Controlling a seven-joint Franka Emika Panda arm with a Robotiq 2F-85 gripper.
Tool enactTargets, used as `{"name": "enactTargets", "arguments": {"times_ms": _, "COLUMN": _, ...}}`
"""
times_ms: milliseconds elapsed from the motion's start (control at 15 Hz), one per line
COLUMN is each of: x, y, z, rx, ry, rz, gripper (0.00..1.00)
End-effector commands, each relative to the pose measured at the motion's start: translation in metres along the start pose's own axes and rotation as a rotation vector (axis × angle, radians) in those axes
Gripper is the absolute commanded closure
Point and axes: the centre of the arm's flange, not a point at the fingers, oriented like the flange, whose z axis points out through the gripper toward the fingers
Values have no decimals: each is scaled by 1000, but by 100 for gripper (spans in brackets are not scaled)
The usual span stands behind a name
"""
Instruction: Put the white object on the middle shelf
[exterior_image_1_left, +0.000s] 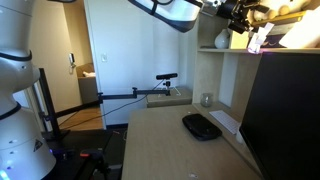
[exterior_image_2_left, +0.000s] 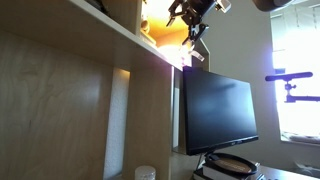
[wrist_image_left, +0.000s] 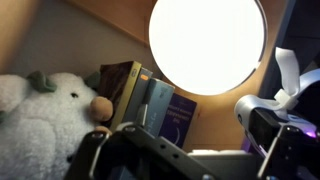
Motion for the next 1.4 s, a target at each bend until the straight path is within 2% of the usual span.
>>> {"name": "enactTargets", "arguments": {"times_ms": 0, "x": -11, "y": 10, "z": -7, "rx": 47, "ry": -46, "rz": -84, "gripper": 0}}
{"name": "enactTargets", "arguments": {"times_ms": 400, "x": -20, "y": 12, "z": -7, "rx": 83, "ry": -67, "rz": -152, "gripper": 0}}
{"name": "enactTargets", "arguments": {"times_ms": 733, "x": -25, "y": 17, "z": -6, "rx": 16, "ry": -63, "rz": -104, "gripper": 0}}
{"name": "enactTargets", "arguments": {"times_ms": 1067, "x": -31, "y": 37, "z": -15, "rx": -78, "ry": -49, "rz": -63, "gripper": 0}}
{"name": "enactTargets", "arguments": {"times_ms": 1333, "x": -27, "y": 44, "z": -15, "rx": -90, "ry": -43, "rz": -77, "gripper": 0}}
